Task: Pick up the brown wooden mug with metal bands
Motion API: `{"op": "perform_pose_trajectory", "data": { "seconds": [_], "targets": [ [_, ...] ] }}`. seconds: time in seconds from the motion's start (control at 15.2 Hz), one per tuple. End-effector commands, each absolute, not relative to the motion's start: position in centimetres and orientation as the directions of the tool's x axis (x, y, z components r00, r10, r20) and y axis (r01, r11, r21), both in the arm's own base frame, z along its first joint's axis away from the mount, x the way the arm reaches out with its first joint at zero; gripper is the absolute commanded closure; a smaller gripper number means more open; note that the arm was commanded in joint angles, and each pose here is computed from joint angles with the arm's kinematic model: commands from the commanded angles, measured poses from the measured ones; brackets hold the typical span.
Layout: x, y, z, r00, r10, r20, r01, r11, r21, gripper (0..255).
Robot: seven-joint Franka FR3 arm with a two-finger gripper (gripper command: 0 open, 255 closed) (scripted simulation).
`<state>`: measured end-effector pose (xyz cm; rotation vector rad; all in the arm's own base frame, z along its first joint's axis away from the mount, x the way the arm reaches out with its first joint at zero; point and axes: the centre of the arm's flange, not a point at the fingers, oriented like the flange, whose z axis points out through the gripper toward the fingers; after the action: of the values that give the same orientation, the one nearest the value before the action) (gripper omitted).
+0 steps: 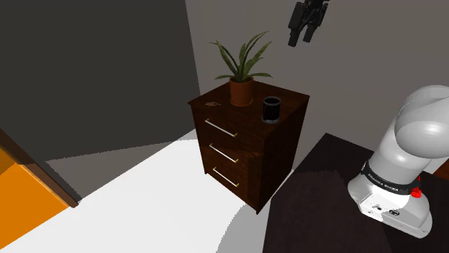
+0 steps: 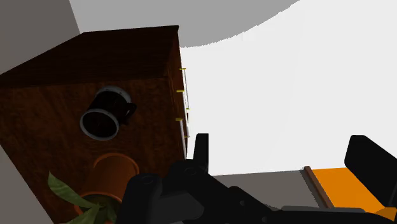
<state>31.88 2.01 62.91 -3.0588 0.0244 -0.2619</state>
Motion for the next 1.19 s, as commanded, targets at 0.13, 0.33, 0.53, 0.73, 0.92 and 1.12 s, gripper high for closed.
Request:
{"op": "perform_pose_trajectory", "data": {
  "seconds": [0.13, 0.33, 0.53, 0.73, 0.92, 1.12],
  "targets": [
    [33.4, 0.7, 61.1, 0.987, -0.019, 0.162, -0.007, -0.997, -0.072, 0],
    [35.6, -1.2, 58.3, 0.989, -0.014, 0.150, -0.004, -0.997, -0.071, 0],
    [37.7, -3.1, 55.5, 0.990, -0.010, 0.139, 0.000, -0.998, -0.070, 0],
    [39.9, -5.0, 52.6, 0.992, -0.005, 0.127, 0.003, -0.998, -0.068, 0],
    [42.0, -6.9, 49.8, 0.993, -0.001, 0.116, 0.007, -0.998, -0.067, 0],
    [44.1, -8.8, 46.9, 0.995, 0.003, 0.104, 0.010, -0.998, -0.067, 0]
  ]
}}
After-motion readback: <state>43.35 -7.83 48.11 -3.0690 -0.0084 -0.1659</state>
